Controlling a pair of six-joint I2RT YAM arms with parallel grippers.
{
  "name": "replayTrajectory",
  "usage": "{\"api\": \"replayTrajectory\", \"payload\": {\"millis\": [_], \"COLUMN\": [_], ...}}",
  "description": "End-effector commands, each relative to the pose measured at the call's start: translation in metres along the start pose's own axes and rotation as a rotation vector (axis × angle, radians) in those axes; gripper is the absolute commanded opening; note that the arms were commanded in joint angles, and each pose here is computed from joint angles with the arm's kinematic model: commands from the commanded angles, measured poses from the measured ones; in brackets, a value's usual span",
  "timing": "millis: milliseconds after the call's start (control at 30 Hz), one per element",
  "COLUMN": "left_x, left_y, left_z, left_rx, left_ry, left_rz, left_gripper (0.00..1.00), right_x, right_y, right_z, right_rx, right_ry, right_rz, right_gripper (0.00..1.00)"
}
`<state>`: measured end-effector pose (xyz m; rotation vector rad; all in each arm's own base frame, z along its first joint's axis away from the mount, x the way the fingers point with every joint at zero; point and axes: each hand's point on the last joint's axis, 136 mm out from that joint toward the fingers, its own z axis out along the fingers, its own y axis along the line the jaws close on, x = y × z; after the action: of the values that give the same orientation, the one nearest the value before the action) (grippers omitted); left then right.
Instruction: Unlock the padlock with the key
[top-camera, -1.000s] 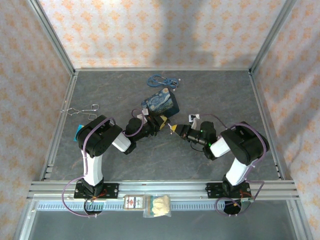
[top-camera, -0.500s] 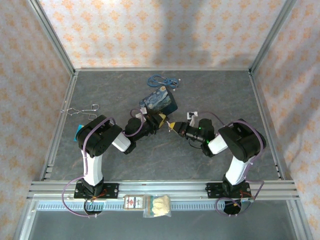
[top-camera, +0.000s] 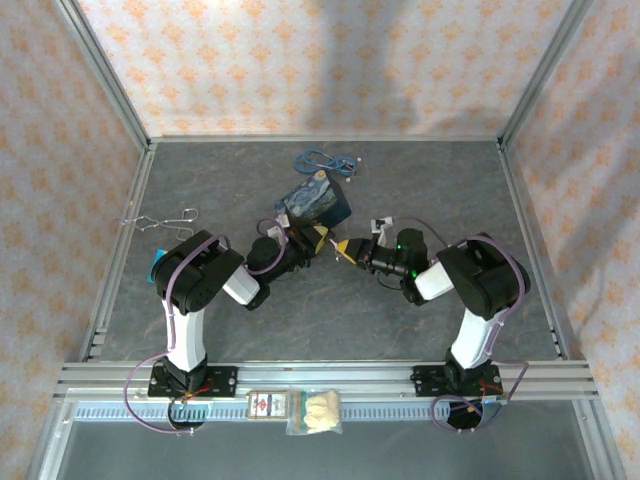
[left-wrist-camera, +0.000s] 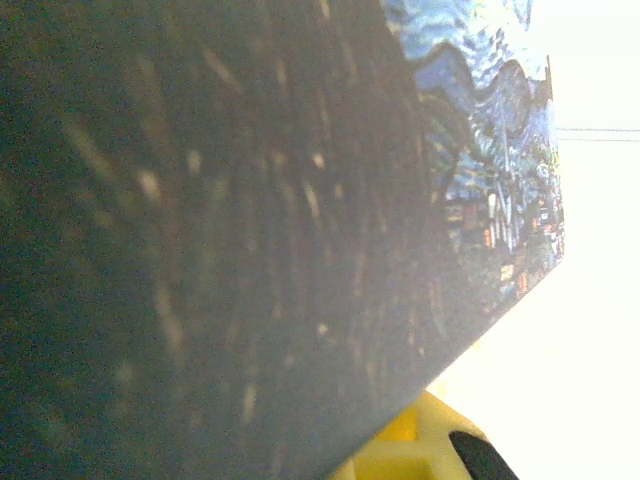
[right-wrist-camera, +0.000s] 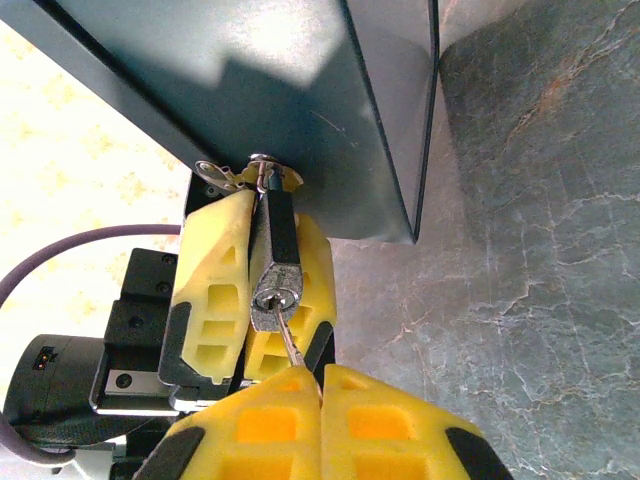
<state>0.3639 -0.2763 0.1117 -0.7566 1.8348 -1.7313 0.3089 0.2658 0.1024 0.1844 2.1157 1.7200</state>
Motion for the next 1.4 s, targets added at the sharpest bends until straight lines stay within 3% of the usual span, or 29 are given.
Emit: {"api": "replayTrajectory", "payload": {"millis": [0, 300, 467, 667, 1067, 1367], "left_x": [0.059, 0.060, 0.061, 0.061, 0.067, 0.077], "left_y": [-0.035, -0.035, -0.031, -0.032, -0.043, -0.052], "left_z": [-0.006, -0.007, -0.005, -0.003, -0.003, -0.013], "left_rx": [0.135, 0.126, 0.107, 0.109, 0.153, 0.186], "left_ry": [0.257, 0.252, 0.254, 0.251, 0.272, 0.321], "left_rz": [0.016, 0.038, 0.038, 0.033, 0.050, 0.075], "left_gripper": [0.00, 0.00, 0.00, 0.00, 0.00, 0.00], "right_x": [-0.023, -0.025, -0.029, -0.030, -0.026, -0.035], "right_y": [0.008, 0.017, 0.010, 0.019, 0.041, 0.047], "right_z": [0.009, 0.010, 0.011, 0.010, 0.015, 0.012], "right_rx": [-0.012, -0.030, 0.094, 0.129, -0.048, -0.093], "right_ry": [-0.055, -0.064, -0.095, -0.131, -0.129, -0.101], "right_rz": [-0.021, -0.022, -0.144, -0.195, 0.030, 0.066], "right_gripper": [0.00, 0.00, 0.00, 0.00, 0.00, 0.00]}}
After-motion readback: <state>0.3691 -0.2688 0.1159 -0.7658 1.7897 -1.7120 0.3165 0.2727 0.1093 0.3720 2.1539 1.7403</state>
